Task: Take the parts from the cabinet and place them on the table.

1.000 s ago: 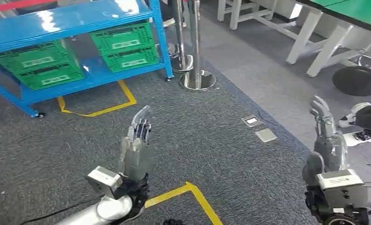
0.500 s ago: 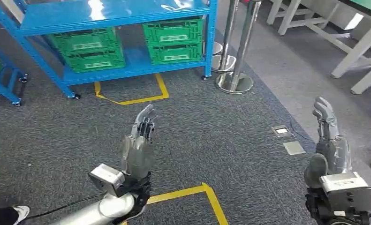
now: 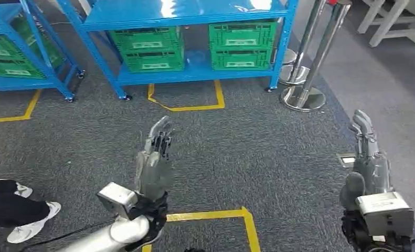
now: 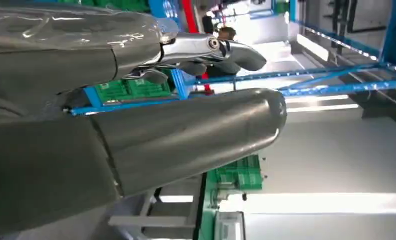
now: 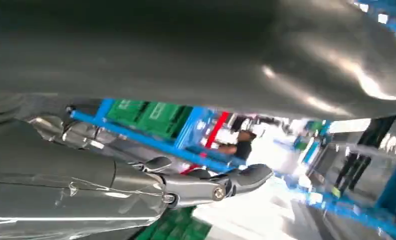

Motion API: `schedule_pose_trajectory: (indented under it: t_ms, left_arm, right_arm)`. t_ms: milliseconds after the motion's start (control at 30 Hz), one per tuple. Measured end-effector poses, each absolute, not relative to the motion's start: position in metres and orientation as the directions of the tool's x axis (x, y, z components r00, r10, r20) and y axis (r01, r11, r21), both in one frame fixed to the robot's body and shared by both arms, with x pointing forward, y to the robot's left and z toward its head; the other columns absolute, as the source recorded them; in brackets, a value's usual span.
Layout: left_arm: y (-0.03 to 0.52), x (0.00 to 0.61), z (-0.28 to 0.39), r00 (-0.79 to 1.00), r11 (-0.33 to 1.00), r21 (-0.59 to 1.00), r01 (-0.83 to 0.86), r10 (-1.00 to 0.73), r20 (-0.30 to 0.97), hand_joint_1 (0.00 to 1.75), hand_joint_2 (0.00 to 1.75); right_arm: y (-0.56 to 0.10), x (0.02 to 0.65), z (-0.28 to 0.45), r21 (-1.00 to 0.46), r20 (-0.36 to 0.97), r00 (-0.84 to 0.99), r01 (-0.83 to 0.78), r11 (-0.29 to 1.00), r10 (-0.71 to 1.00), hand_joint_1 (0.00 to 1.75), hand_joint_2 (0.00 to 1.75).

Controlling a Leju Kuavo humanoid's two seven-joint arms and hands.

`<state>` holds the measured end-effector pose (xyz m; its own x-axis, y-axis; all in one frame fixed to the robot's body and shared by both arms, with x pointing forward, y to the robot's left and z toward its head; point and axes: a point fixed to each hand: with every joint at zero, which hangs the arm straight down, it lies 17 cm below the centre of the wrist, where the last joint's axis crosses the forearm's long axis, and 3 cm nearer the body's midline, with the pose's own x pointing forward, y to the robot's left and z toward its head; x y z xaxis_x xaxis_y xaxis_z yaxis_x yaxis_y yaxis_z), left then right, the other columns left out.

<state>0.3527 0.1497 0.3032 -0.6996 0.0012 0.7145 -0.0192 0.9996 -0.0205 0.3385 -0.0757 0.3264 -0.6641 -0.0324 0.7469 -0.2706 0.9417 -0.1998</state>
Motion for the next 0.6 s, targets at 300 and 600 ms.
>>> schedule_pose_trajectory:
  t_ms: [300, 600]
  left_arm:
    - [0.1502, 0.3528, 0.3031, -0.703, 1.000, -0.023, -0.019, 0.003, 0.711, 0.00, 0.00]
    - [0.1491, 0.3515, 0.3027, -0.704, 1.000, -0.022, -0.019, 0.002, 0.710, 0.00, 0.00]
  right_arm:
    - [-0.0750, 0.3388, 0.3266, -0.201, 0.745, -0.667, -0.274, 0.940, -0.035, 0.00, 0.00]
    - [-0.0754, 0.3387, 0.3252, -0.200, 0.747, -0.664, -0.272, 0.941, -0.033, 0.00, 0.00]
